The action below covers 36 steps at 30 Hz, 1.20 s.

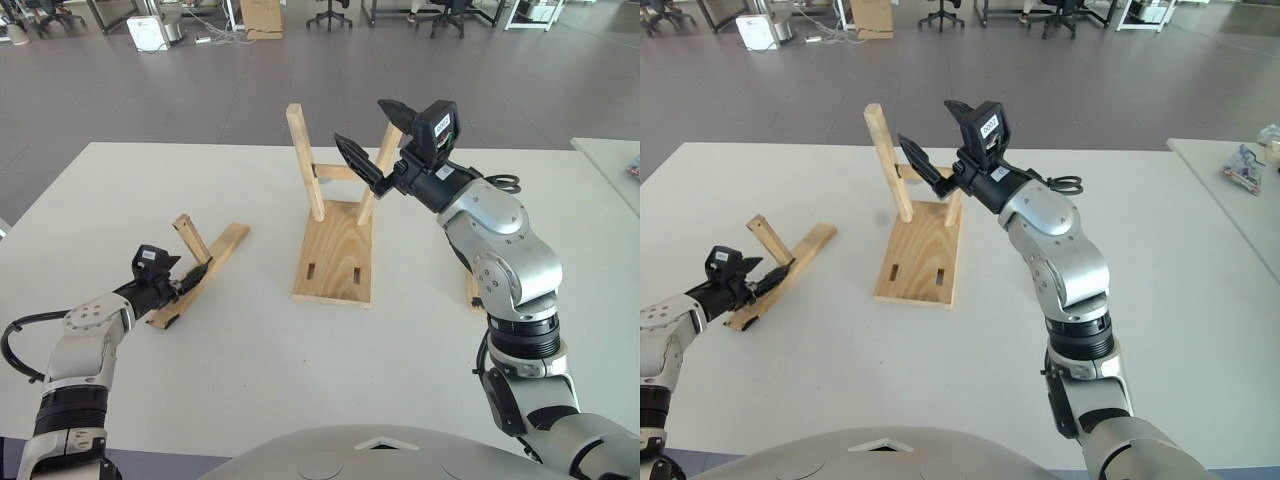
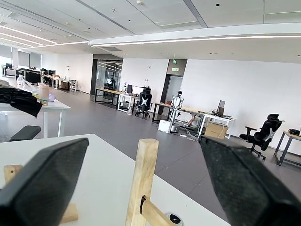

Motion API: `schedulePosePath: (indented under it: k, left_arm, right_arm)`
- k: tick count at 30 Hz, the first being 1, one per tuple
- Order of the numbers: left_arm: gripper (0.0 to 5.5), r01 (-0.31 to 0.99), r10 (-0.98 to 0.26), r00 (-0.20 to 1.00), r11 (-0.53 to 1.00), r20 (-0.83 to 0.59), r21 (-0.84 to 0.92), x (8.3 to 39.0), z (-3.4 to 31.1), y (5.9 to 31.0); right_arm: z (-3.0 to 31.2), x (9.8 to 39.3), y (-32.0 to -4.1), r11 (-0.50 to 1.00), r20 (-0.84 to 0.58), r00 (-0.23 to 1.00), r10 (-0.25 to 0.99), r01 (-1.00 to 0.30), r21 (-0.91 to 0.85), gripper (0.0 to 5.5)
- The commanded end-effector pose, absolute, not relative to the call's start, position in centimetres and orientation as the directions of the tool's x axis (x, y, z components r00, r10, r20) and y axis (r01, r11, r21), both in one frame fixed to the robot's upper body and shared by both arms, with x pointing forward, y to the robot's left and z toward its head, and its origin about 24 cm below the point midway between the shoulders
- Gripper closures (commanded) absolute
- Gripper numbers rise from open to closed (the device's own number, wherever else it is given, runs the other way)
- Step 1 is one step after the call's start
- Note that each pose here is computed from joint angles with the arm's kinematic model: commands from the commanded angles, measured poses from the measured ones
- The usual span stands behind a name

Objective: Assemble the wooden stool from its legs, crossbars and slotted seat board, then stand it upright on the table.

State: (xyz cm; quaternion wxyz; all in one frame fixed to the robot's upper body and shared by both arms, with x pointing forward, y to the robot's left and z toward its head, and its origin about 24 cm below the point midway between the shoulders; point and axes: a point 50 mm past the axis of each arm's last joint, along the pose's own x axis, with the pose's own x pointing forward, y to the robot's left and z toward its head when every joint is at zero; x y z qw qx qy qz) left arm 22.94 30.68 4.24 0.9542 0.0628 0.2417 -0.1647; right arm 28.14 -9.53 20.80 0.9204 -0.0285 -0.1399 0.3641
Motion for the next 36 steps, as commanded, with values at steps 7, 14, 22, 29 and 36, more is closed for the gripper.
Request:
schedulePosePath:
  k: [7,14,22,29,36]
  left_arm:
    - [2.08,0.360,-0.307,0.798,0.933,-0.518,0.001,22.8,4.0,30.2]
    - [3.02,0.353,-0.276,0.736,0.936,-0.619,0.002,21.8,3.0,30.9]
    - [3.47,0.357,-0.322,0.780,0.933,-0.536,-0.040,23.2,4.9,31.1]
    - [3.47,0.717,-0.707,0.697,0.680,0.122,-0.156,26.4,19.3,27.5]
    - [3.47,0.932,-0.892,0.347,0.292,0.291,-0.215,25.0,23.0,19.9]
  right_arm:
    - [20.4,28.1,-9.5,0.741,0.218,0.709,0.671,-0.656,-0.143,1.13]
    - [20.7,28.4,-9.7,0.753,0.226,0.719,0.657,-0.643,-0.143,1.13]
    - [21.1,28.6,-10.2,0.769,0.261,0.732,0.630,-0.635,-0.074,1.13]
    - [23.8,29.1,-12.1,0.614,0.412,0.659,0.629,-0.746,0.256,0.85]
    - [25.5,28.0,-12.4,0.265,0.487,0.464,0.740,-0.866,0.423,0.19]
